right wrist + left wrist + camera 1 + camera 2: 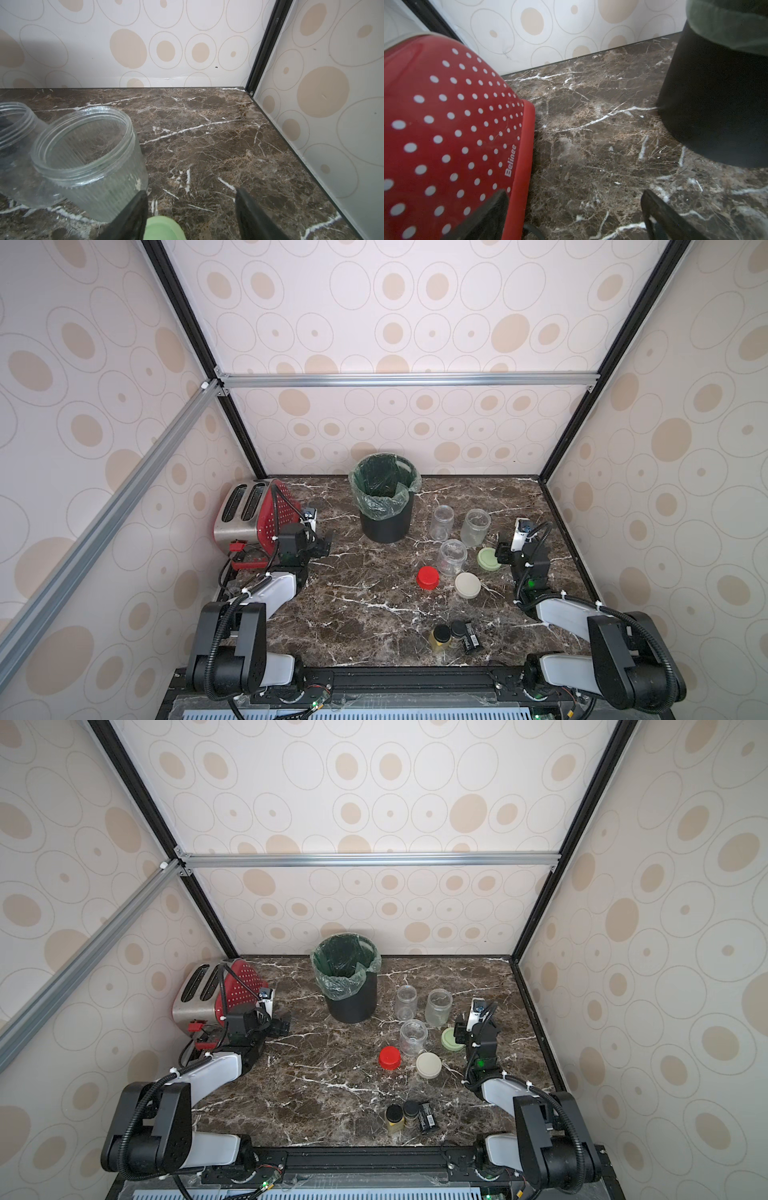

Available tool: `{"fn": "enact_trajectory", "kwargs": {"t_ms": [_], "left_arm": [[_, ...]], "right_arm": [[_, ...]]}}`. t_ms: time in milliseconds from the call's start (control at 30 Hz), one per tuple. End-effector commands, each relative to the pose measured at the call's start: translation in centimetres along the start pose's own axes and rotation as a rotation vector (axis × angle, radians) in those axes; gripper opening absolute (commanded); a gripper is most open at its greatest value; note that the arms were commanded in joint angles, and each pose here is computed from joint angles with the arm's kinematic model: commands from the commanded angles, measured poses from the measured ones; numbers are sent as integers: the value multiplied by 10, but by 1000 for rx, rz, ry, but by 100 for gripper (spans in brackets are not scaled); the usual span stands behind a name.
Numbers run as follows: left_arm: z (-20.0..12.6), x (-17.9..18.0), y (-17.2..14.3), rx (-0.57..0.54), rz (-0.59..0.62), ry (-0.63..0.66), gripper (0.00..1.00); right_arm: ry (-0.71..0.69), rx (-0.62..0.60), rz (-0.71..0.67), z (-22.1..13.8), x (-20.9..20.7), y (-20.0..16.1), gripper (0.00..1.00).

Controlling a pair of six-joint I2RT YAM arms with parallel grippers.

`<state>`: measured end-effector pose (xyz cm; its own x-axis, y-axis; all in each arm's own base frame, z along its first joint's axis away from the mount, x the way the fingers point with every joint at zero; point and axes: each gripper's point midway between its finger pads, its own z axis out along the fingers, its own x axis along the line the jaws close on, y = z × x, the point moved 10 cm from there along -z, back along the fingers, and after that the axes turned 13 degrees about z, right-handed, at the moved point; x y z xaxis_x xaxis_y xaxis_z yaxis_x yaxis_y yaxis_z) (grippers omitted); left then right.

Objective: Empty expired oatmeal from jars
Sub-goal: Reset both arms

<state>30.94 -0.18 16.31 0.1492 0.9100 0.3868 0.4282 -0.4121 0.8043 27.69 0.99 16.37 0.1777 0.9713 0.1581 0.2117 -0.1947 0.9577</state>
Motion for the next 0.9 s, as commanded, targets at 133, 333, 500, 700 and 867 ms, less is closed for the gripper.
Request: {"fn": "enact_trajectory", "kwargs": {"t_ms": [133,333,500,700,867], "left_arm": [[10,4,-34,-94,-140,130,99],[14,9,-36,-39,-169,187,99],[14,9,-36,-42,-170,190,99],[14,9,-36,-42,-171,190,99],[14,9,-36,-42,-170,190,99]], "right_arm": [[-26,-14,16,0,-6,-9,68],[-70,-26,32,3,-12,-20,68],[-118,-73,72,3,-19,-28,68],[-120,-45,76,8,-19,-28,67],[-94,44,59,26,-18,-32,71]]}}
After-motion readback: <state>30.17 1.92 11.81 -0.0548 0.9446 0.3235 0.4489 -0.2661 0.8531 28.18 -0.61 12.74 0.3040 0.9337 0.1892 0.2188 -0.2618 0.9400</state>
